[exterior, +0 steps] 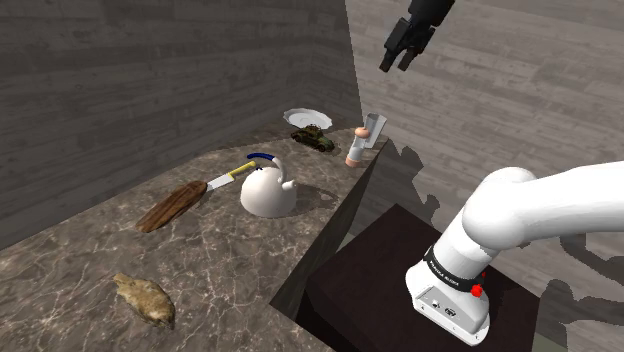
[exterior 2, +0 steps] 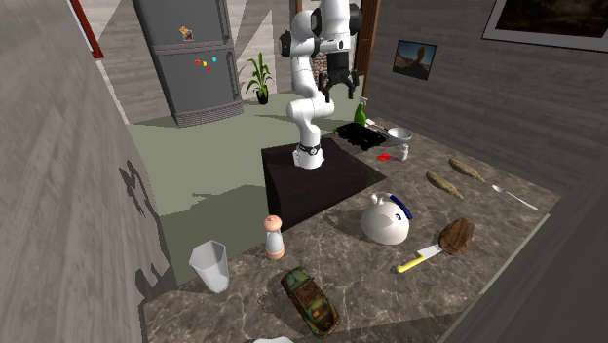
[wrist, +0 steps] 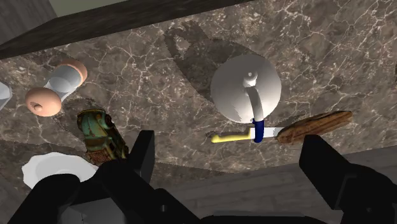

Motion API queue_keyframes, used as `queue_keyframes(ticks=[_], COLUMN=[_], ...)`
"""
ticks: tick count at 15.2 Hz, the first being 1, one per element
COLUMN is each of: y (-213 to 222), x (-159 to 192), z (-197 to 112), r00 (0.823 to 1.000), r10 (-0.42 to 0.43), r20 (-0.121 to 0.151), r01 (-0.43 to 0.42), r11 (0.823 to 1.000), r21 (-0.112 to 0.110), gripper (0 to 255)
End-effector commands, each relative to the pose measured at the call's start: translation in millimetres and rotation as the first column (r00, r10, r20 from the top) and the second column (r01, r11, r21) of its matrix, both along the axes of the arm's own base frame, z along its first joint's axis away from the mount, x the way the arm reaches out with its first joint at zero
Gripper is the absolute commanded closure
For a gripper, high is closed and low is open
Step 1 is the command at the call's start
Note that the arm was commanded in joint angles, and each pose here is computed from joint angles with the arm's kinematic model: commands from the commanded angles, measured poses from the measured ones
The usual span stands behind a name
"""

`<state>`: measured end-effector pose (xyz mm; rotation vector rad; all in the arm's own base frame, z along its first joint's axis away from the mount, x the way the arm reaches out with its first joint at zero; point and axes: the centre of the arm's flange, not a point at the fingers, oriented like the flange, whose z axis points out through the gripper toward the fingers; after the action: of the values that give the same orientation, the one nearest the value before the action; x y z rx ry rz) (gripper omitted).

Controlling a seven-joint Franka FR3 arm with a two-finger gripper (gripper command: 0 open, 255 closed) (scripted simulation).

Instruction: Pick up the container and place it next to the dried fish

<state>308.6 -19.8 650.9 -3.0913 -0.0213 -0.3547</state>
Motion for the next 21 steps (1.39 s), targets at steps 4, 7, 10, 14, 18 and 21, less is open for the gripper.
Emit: queue_keyframes(ticks=[4, 7, 10, 14, 18, 21], y=[-27, -54, -81, -116, -151, -177], x=[18, 37, 55, 81, 106, 125], z=[-23, -47, -70, -102, -134, -158], r00=[1.000, 0.999, 0.998, 0.996, 0.993, 0.990], r10=[0.016, 0.033, 0.049, 0.070, 0.092, 0.108], r20=[-0.013, -0.026, -0.039, -0.056, -0.073, -0.086], r01=[-0.016, -0.033, -0.049, -0.071, -0.093, -0.109], r11=[1.000, 0.999, 0.999, 0.997, 0.996, 0.994], r21=[-0.003, -0.006, -0.008, -0.011, -0.013, -0.015], gripper=[0, 0, 0, 0, 0, 0])
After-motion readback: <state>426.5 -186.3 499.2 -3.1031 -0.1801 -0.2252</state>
